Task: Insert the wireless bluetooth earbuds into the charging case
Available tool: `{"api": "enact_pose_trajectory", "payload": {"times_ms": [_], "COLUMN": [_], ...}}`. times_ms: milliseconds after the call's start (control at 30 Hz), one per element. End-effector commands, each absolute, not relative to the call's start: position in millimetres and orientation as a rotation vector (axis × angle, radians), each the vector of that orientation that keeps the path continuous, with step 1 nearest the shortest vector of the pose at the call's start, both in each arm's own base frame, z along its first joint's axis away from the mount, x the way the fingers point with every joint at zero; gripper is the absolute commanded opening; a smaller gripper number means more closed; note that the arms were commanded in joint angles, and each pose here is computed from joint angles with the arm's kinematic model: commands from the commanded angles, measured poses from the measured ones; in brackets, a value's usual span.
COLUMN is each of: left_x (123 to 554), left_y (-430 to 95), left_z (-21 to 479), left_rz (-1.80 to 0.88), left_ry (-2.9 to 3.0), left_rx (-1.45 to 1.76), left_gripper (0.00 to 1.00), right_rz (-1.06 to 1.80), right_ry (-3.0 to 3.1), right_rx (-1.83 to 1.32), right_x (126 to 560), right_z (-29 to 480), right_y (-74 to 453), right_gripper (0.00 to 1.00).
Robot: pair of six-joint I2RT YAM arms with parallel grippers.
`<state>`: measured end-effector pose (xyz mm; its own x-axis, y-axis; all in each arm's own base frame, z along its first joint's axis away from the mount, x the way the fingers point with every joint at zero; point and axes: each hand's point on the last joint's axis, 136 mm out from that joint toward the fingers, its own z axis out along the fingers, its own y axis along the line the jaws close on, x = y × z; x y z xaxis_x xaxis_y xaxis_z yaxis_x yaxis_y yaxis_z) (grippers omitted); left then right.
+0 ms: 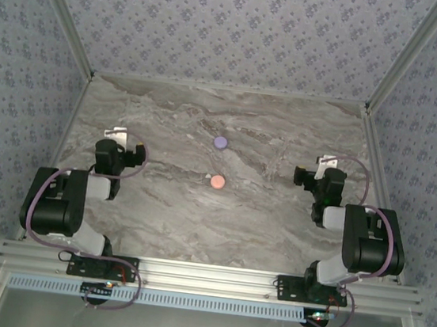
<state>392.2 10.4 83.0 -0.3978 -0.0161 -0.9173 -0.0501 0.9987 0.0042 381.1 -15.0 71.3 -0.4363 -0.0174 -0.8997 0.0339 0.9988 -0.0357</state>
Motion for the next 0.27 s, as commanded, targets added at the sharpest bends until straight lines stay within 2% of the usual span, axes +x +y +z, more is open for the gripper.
{"api": "enact_pose_trajectory", "payload": {"times_ms": [0,233], "left_x": [397.5,397.5], "left_y": [14.2,14.2], "left_z": [88.9,88.6], "left_rz": [0.041,0.041], "left_ry": [1.964,1.965], "left_rx": [-0.07,-0.07], "left_gripper": [0.99,0.99], "right_rz": [-0.048,-0.048], "right_ry": [1.995,1.994], "right_rx": [0.022,0.021], "right_x": [388.9,388.8], "right_z": [79.8,80.1], "right_y": [-16.3,-16.3], "right_gripper": [1.0,1.0]}}
